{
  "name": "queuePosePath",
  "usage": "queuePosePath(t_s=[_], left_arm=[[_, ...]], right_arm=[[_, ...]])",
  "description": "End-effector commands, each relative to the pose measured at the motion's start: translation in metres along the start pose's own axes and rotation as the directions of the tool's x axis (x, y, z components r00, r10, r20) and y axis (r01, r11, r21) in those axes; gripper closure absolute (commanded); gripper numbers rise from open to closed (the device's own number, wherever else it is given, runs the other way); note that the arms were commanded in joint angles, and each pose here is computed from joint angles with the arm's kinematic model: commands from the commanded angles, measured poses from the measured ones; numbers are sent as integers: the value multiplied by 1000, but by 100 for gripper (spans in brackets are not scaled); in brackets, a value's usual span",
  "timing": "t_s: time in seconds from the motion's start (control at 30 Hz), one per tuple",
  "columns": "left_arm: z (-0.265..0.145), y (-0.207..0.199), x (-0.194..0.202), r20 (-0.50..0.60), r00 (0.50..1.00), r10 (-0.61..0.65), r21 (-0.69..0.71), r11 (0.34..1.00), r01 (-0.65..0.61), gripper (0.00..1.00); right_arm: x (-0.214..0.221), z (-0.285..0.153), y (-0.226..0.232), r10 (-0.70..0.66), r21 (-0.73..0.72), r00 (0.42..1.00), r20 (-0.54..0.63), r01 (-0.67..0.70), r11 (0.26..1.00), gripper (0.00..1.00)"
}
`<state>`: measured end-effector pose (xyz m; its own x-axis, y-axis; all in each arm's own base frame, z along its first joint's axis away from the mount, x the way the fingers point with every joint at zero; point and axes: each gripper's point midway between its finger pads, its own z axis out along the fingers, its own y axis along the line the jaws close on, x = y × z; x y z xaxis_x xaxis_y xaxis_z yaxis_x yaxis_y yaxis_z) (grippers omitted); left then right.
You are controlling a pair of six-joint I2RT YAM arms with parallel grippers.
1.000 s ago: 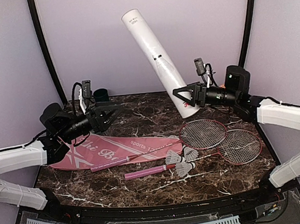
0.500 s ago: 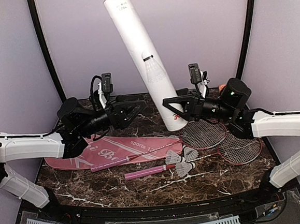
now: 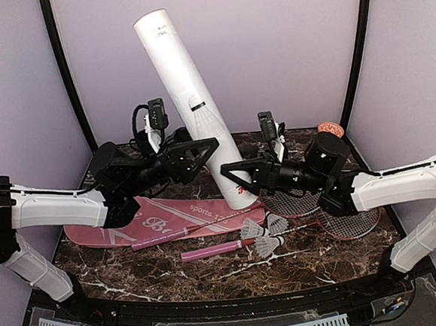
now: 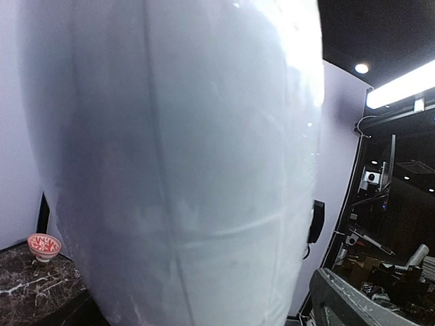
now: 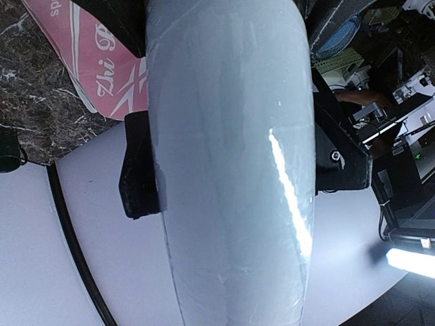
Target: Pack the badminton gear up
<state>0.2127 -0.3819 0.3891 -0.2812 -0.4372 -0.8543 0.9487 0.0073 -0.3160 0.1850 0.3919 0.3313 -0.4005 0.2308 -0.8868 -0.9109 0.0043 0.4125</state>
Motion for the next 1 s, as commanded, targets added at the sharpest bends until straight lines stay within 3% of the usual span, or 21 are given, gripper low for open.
queuePosePath(t_s=[0.0,0.47,0.73,0.97], left_arm=[[3,-20,-18,106,993,53,104,993,-64,1],[12,-24,12,-7,997,82,175,981,-79,6],[15,-25,23,-60,996,72,197,979,-59,17],[12,-24,23,-51,997,63,189,980,-53,37]], right_arm=[[-24,0,20,-43,-46,990,136,50,998,50],[4,1,13,-86,-41,996,33,87,995,50],[18,4,15,-121,-84,992,-24,119,989,48],[22,3,16,-134,-92,991,-32,130,987,45]])
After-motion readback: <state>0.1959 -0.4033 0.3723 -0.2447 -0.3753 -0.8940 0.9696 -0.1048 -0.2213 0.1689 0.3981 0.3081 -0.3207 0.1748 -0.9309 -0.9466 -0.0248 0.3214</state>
